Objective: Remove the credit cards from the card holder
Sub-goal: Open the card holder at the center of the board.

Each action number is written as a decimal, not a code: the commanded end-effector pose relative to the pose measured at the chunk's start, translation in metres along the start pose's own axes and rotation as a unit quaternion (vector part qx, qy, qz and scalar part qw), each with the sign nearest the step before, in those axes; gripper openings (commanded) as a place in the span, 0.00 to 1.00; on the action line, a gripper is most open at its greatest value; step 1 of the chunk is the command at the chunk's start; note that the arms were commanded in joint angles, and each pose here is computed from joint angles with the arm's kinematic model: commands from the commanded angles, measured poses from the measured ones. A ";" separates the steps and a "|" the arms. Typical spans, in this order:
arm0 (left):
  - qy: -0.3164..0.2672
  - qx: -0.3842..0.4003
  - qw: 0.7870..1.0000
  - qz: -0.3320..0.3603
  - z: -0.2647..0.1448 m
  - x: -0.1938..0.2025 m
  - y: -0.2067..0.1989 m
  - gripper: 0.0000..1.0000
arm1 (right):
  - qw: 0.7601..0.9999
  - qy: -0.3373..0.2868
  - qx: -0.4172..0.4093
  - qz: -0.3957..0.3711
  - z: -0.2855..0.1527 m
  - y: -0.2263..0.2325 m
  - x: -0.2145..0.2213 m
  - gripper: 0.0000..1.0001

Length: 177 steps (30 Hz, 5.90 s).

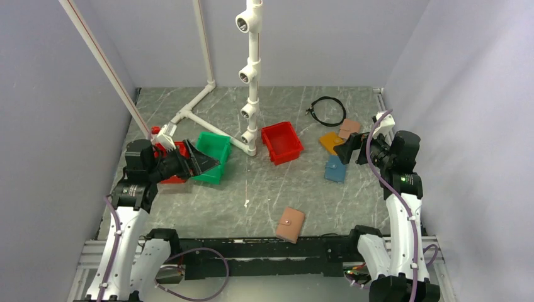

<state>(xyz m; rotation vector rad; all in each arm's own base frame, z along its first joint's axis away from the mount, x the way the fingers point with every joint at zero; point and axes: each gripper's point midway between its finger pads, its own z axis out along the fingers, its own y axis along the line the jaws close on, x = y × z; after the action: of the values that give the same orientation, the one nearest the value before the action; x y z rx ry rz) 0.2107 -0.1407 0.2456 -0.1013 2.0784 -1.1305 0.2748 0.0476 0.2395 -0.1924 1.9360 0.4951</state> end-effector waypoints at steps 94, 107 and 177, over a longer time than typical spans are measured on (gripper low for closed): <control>0.082 0.056 0.982 0.161 0.221 0.160 -0.073 0.00 | 0.911 0.137 -0.371 -0.119 0.013 0.113 0.102 1.00; 0.078 0.193 0.929 0.308 0.192 0.157 -0.111 0.00 | 0.889 0.202 -0.381 -0.155 0.025 0.114 0.132 1.00; 0.089 -0.049 0.976 0.194 0.170 0.158 -0.084 0.63 | 0.896 0.278 -0.346 0.012 0.046 0.135 0.122 0.00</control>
<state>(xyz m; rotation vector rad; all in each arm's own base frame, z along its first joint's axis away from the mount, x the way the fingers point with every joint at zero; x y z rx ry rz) 0.1677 -0.3673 0.1587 0.4648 2.1730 -0.9095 0.2048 0.1932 0.1256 -0.8693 2.3004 1.2172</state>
